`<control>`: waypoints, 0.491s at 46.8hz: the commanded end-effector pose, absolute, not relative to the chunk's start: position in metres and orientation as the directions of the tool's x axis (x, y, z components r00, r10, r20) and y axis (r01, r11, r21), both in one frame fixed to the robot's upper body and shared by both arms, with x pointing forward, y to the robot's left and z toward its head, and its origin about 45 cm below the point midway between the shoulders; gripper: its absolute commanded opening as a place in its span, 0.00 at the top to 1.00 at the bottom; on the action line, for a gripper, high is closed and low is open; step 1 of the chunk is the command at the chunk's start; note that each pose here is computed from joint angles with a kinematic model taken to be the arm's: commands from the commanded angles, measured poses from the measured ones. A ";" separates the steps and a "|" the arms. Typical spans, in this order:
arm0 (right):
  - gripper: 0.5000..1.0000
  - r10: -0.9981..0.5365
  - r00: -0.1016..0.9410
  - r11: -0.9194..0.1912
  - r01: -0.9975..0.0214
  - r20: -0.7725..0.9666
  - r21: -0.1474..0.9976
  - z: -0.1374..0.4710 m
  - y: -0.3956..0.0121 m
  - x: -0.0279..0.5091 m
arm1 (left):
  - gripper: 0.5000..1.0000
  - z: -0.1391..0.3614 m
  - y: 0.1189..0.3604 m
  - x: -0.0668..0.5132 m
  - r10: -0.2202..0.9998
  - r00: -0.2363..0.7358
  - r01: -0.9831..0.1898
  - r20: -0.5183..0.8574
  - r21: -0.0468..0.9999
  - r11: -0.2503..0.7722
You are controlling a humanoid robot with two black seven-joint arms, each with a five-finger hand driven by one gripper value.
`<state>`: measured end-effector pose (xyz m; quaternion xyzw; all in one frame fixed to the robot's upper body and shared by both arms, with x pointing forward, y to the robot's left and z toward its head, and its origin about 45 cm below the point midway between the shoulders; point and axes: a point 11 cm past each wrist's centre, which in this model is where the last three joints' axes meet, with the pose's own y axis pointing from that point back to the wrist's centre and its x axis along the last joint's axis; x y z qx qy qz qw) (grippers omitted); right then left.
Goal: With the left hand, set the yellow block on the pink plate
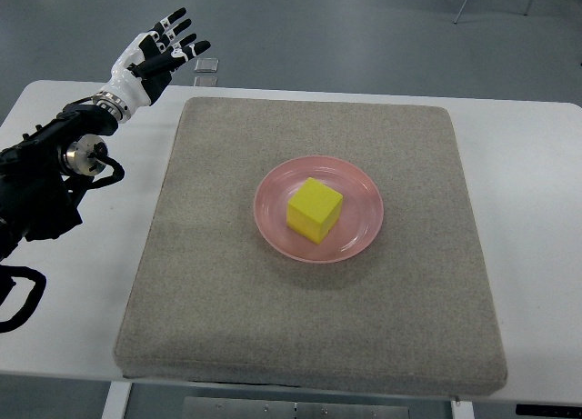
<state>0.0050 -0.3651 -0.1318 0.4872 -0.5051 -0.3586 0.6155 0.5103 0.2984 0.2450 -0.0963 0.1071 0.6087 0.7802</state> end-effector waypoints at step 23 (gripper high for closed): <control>0.15 -0.934 0.232 0.268 -0.051 0.273 0.962 -0.132 -0.365 0.005 | 0.02 0.238 0.314 0.506 0.863 0.144 -0.989 -0.484 -0.054 0.135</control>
